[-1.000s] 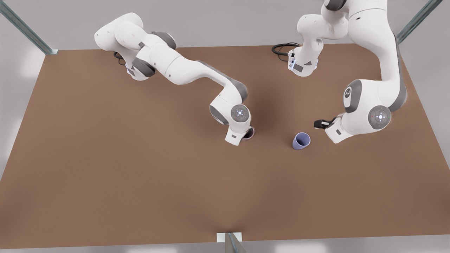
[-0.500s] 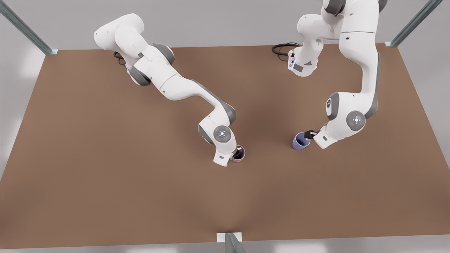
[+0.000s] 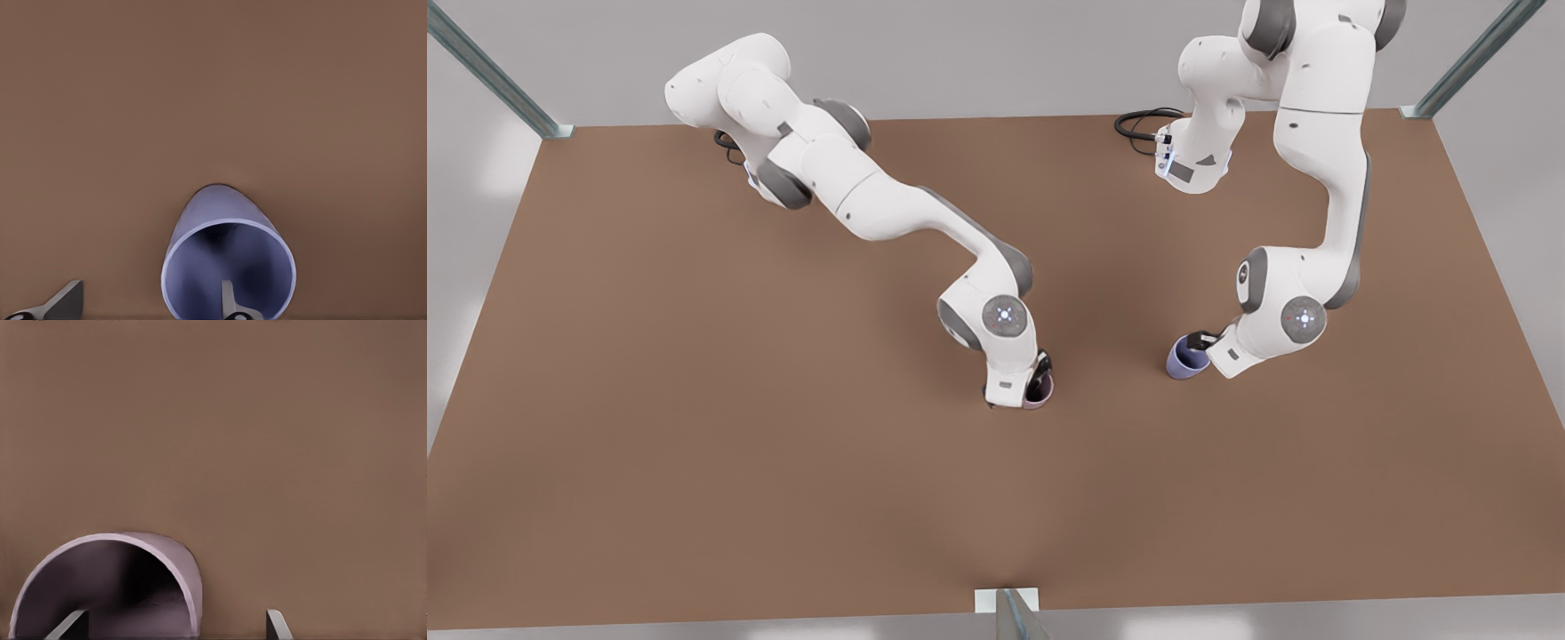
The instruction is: Stack the cups, with the pink cup at the bottom and the purple cup at the top
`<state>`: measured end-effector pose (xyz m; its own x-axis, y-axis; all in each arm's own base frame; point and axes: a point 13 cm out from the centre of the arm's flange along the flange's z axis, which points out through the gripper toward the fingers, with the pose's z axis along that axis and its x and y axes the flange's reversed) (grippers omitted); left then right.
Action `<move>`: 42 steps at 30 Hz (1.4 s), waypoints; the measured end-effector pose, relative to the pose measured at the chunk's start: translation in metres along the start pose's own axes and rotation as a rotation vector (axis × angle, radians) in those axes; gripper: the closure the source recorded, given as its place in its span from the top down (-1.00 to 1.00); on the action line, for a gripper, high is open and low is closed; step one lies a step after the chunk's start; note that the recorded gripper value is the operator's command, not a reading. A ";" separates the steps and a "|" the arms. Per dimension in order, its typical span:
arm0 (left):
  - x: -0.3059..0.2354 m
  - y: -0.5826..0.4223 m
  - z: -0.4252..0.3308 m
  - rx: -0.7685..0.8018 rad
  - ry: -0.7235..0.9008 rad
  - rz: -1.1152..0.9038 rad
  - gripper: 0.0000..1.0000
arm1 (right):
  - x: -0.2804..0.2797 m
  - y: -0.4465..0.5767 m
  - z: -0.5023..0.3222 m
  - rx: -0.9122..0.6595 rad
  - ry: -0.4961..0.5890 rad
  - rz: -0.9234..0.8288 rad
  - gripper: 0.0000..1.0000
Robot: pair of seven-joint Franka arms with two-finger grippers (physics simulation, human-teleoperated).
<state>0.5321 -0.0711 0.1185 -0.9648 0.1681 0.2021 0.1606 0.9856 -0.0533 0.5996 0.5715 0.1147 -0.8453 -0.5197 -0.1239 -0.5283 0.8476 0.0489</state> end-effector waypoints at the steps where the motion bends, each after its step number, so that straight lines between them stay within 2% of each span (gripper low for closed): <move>1: 0.000 0.000 0.002 0.000 0.002 0.000 1.00 | 0.001 0.003 -0.009 -0.002 0.002 -0.011 1.00; 3: 0.002 -0.005 0.012 0.001 0.012 0.010 1.00 | 0.006 -0.001 -0.035 0.002 0.005 -0.028 1.00; 5: 0.003 -0.009 0.020 0.000 0.015 0.016 1.00 | 0.009 -0.053 -0.092 0.020 -0.004 0.008 1.00; 6: 0.002 -0.009 0.021 -0.001 0.011 0.017 0.54 | 0.012 -0.107 -0.143 0.039 -0.024 0.061 1.00; 7: 0.000 -0.009 0.021 -0.002 0.005 0.017 -0.09 | 0.021 -0.162 -0.194 0.061 -0.045 0.120 1.00; 8: -0.001 -0.009 0.021 -0.004 0.000 0.017 -0.32 | 0.033 -0.211 -0.244 0.085 -0.065 0.177 1.00; 10: -0.003 -0.008 0.020 -0.009 -0.008 0.014 -0.48 | 0.074 -0.308 -0.324 0.131 -0.063 0.306 1.00; 12: -0.004 -0.007 0.019 -0.019 -0.013 0.011 -0.49 | 0.153 -0.393 -0.374 0.166 -0.001 0.457 1.00; 13: -0.005 -0.009 0.019 -0.019 -0.015 0.011 -0.57 | 0.197 -0.424 -0.381 0.163 0.041 0.531 1.00; 14: -0.005 -0.011 0.019 -0.015 -0.016 0.010 -0.57 | 0.228 -0.450 -0.388 0.158 0.069 0.593 1.00; 16: -0.005 -0.013 0.019 -0.011 -0.018 0.008 -0.57 | 0.254 -0.476 -0.387 0.131 0.119 0.652 1.00; 20: -0.018 -0.022 -0.010 -0.006 -0.061 0.018 -0.57 | 0.242 -0.463 -0.392 0.094 0.152 0.619 1.00; 25: -0.091 -0.100 -0.146 0.010 -0.195 0.108 -0.57 | 0.249 -0.455 -0.389 0.068 0.201 0.602 1.00; 29: -0.112 -0.180 -0.208 0.021 -0.226 0.143 -0.57 | 0.254 -0.452 -0.386 0.059 0.224 0.592 1.00; 33: -0.121 -0.247 -0.205 0.025 -0.204 0.136 -0.57 | 0.254 -0.448 -0.386 0.056 0.234 0.579 1.00; 42: -0.103 -0.314 -0.155 0.030 -0.117 0.034 -0.57 | 0.257 -0.448 -0.386 0.051 0.243 0.569 1.00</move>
<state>0.6135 -0.3945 0.2656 -0.9770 0.1962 0.0839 0.1889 0.9781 -0.0878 0.5886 0.0168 0.4434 -0.9905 0.0108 0.1368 0.0099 0.9999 -0.0075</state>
